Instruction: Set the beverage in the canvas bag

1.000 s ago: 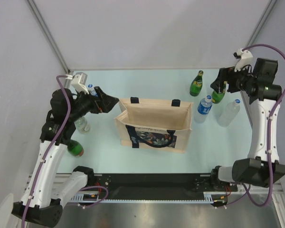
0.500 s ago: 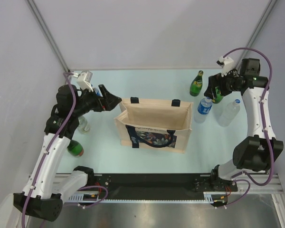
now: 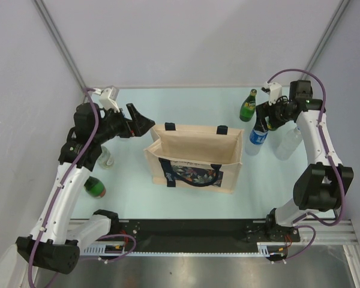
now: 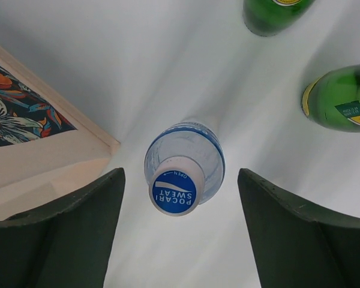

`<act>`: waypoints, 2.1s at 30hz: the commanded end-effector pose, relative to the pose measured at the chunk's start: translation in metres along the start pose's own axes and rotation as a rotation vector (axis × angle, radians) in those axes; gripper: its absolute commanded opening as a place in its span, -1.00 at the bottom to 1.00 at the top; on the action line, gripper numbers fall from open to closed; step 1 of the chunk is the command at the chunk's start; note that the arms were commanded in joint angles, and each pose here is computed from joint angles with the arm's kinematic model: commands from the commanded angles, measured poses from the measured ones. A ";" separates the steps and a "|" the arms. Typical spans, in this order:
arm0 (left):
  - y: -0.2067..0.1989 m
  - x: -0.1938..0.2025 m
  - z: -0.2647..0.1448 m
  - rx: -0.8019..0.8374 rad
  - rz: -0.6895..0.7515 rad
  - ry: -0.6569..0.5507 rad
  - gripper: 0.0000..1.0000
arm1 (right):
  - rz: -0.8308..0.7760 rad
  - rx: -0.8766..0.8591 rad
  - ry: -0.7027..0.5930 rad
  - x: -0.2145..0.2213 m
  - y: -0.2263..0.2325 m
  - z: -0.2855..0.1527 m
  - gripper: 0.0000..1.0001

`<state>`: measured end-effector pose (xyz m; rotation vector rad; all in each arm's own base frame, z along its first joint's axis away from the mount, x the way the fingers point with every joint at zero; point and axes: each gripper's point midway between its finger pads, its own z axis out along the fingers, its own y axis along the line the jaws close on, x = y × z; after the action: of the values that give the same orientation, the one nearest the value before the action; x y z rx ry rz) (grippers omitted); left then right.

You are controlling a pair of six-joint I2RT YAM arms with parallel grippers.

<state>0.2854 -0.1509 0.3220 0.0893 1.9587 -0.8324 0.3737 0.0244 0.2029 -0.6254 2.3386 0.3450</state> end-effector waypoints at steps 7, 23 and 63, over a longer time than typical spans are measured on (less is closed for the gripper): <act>-0.015 -0.020 -0.002 0.048 0.051 -0.052 1.00 | -0.027 0.018 0.014 -0.001 -0.001 0.008 0.42; -0.017 -0.020 -0.005 0.054 0.050 -0.057 0.99 | -0.020 0.006 0.031 0.002 0.000 0.009 -0.08; -0.015 0.020 0.007 0.048 0.030 0.090 1.00 | -0.413 -0.118 -0.842 -0.232 0.160 -0.268 -1.00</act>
<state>0.2760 -0.1728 0.3103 0.1699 2.0125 -0.9019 0.3333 0.0965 0.5045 -0.7460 1.6132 0.3246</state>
